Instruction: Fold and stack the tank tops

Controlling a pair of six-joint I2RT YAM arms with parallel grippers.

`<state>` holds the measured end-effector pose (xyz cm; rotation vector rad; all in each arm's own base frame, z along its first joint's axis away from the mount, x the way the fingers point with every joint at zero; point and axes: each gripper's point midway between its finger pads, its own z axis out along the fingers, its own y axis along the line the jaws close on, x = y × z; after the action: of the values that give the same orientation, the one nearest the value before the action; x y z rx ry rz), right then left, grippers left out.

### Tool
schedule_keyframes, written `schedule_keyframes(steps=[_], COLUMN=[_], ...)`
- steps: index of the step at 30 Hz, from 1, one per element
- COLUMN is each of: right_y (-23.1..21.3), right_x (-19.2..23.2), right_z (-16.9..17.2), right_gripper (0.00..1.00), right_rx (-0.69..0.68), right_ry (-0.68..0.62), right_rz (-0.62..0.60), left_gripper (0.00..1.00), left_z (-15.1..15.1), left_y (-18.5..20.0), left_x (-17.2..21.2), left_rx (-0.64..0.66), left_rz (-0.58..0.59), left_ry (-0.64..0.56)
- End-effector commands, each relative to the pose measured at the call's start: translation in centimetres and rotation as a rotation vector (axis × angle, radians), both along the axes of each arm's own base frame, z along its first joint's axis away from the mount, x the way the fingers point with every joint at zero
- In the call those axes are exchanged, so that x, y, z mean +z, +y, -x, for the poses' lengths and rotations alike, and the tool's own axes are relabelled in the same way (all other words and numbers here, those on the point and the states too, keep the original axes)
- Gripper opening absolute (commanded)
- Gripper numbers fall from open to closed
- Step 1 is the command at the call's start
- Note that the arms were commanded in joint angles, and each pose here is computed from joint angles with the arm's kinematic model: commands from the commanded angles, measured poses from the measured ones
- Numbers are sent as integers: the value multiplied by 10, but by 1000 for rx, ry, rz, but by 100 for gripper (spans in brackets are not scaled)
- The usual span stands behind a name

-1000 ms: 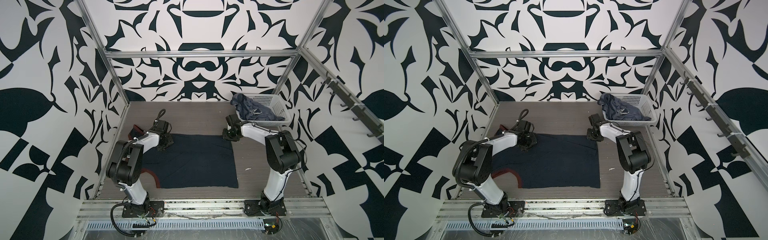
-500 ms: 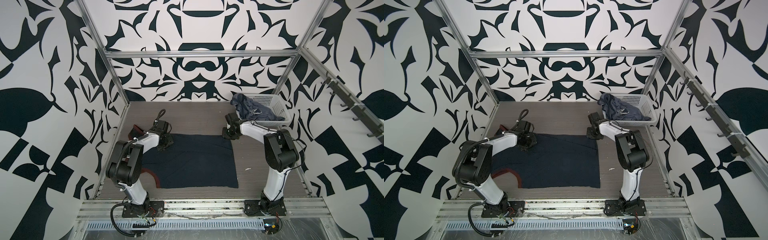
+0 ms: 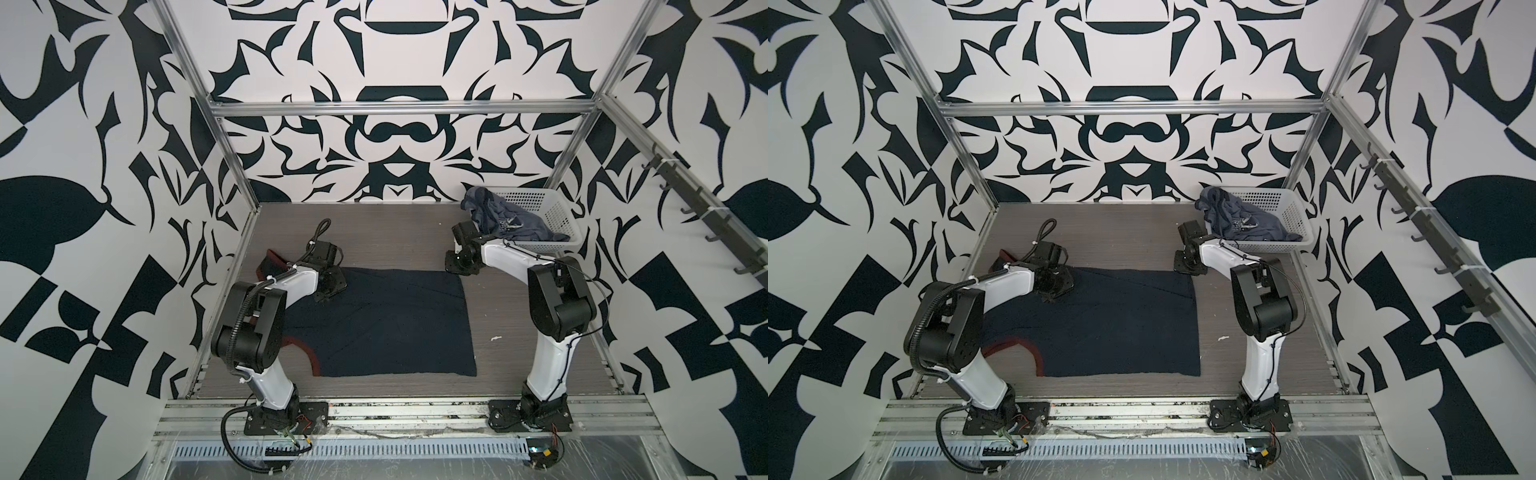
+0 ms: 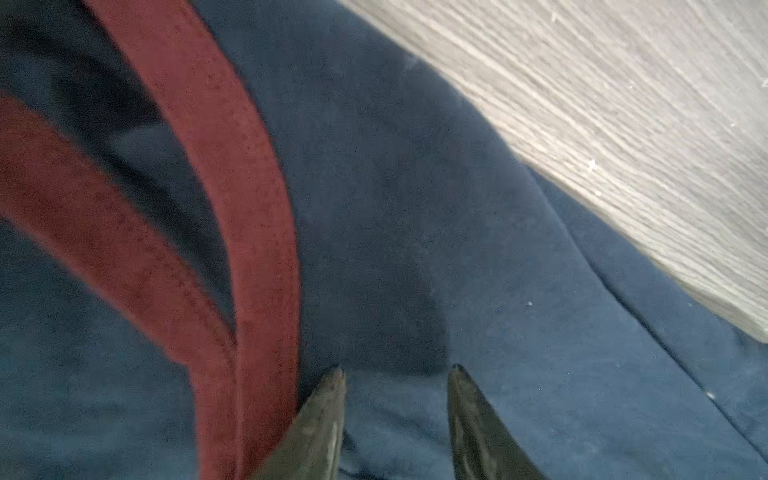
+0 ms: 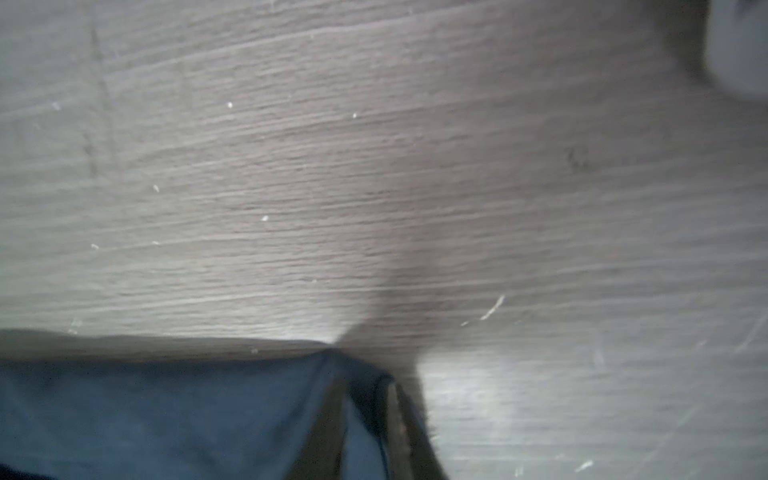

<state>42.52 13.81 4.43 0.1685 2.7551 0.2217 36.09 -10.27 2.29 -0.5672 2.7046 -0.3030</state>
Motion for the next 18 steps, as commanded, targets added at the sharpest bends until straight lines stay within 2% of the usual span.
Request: schedule_keyframes(steps=[1, 4, 8, 10, 15, 18], right_y=[1, 2, 5, 6, 4, 3], right_x=[8, 3, 1, 1, 1, -1], right_z=[-1, 2, 3, 3, 6, 9], right_gripper=[31, 31, 23, 21, 34, 35], right_rx=[-1, 1, 3, 0, -1, -3], right_ry=[-5, 6, 14, 18, 31, 40], right_rz=[-13, -22, -38, -42, -35, -32], left_gripper=[44, 44, 44, 43, 43, 43], left_z=[38, 38, 37, 37, 36, 36], left_y=[13, 13, 13, 13, 13, 13], left_x=[-51, -51, -51, -51, -51, -50], left_rx=[13, 14, 12, 11, 12, 14], left_rz=[-53, -55, -55, -56, -57, -59], left_ry=[166, 167, 167, 167, 167, 164])
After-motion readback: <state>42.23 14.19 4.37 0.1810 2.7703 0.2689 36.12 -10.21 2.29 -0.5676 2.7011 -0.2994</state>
